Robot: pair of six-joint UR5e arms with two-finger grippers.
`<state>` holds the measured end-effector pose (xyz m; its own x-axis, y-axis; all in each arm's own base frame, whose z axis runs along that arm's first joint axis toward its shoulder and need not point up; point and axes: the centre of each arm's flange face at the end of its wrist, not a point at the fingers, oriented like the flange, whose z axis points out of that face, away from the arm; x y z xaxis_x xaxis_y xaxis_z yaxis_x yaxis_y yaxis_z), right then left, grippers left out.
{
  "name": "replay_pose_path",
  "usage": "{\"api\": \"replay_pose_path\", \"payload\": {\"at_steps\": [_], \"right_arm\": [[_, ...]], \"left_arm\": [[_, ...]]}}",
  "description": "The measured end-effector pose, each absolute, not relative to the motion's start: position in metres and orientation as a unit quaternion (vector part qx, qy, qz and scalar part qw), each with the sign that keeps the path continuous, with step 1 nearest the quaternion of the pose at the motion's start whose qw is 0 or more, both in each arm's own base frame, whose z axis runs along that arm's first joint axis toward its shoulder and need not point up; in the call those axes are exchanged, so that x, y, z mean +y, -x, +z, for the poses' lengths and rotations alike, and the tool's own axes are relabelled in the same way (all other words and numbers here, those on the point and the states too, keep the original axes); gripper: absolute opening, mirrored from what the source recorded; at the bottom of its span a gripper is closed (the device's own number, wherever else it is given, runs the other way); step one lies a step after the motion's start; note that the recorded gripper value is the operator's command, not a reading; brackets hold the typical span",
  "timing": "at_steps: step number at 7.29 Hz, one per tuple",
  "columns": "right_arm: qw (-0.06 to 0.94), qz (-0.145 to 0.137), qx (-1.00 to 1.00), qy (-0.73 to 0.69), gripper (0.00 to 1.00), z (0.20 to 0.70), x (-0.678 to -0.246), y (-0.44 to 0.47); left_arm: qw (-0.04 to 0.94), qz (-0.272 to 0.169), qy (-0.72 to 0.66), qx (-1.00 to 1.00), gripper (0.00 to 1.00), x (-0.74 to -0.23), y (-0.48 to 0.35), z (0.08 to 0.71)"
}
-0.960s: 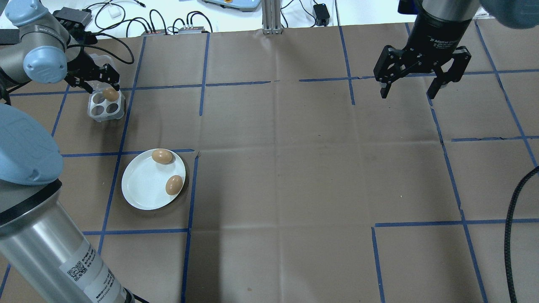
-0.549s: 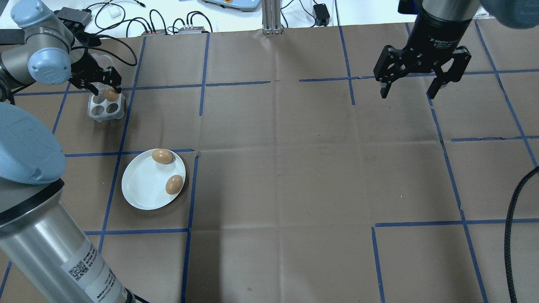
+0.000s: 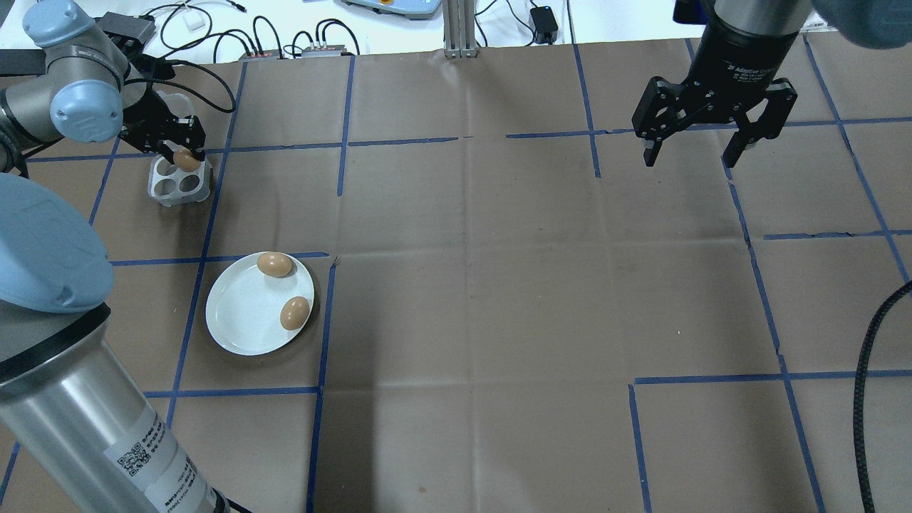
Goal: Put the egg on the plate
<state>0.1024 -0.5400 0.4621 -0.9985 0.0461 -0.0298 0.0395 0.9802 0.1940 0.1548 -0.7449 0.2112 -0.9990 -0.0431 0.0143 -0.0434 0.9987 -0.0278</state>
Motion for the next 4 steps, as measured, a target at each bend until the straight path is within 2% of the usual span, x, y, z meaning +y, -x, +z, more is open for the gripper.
{"api": "replay_pose_path", "payload": {"at_steps": [4], "right_arm": [[0.017,0.097,0.995,-0.022,1.00,0.462,-0.540,-0.102]], "left_arm": [[0.002,0.020,-0.023,-1.000,0.24,-0.739,-0.151,0.248]]}}
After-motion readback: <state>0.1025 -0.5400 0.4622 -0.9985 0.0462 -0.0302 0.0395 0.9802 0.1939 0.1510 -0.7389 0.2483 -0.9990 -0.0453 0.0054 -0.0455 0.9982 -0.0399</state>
